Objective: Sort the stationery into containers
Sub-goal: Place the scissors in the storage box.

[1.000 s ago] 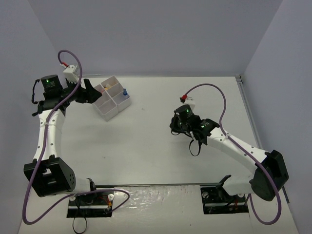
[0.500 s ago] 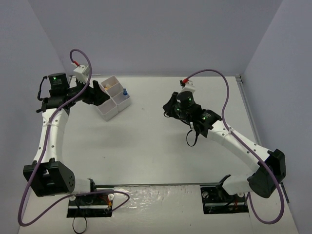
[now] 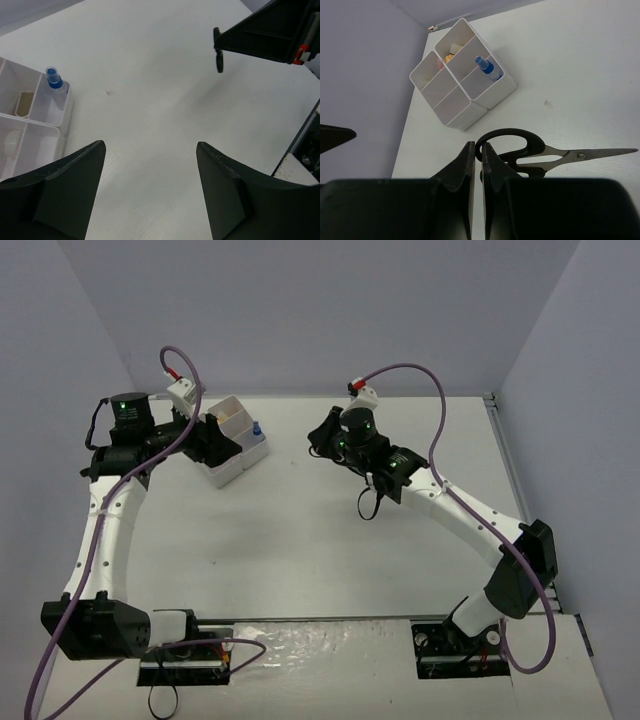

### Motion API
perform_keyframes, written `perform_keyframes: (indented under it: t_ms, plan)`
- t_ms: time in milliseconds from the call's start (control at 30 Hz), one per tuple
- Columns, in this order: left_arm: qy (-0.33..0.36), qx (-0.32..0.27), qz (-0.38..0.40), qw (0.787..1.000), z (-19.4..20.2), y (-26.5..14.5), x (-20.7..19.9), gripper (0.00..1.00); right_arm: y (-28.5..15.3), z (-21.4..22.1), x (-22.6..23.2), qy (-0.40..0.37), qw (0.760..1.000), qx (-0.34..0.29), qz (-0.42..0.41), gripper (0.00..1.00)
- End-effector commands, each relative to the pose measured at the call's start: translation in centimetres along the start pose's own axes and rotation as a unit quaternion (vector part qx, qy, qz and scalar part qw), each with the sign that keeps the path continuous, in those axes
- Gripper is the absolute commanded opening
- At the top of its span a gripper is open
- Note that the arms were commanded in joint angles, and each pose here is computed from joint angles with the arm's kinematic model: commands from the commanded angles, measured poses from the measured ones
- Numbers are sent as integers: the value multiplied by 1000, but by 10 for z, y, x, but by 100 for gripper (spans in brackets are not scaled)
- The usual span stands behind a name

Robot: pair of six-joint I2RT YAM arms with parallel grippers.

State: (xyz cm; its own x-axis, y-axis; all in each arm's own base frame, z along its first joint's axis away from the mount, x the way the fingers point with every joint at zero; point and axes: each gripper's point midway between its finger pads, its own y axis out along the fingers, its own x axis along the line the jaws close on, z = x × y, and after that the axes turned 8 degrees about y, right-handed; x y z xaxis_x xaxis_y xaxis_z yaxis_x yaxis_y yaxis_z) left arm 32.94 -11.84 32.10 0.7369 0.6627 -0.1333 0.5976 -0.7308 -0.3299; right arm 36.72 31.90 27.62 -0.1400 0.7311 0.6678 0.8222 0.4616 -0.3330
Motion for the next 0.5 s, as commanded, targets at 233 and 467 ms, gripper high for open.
perform_keyframes:
  t_ms: [233, 467]
  plan:
    - [-30, -60, 60, 996, -25, 27, -41, 70, 25, -39, 88, 86, 985, -100, -115, 0]
    - [11, -72, 18, 997, -22, 50, -23, 69, 42, -30, 117, 134, 974, -80, -161, 0]
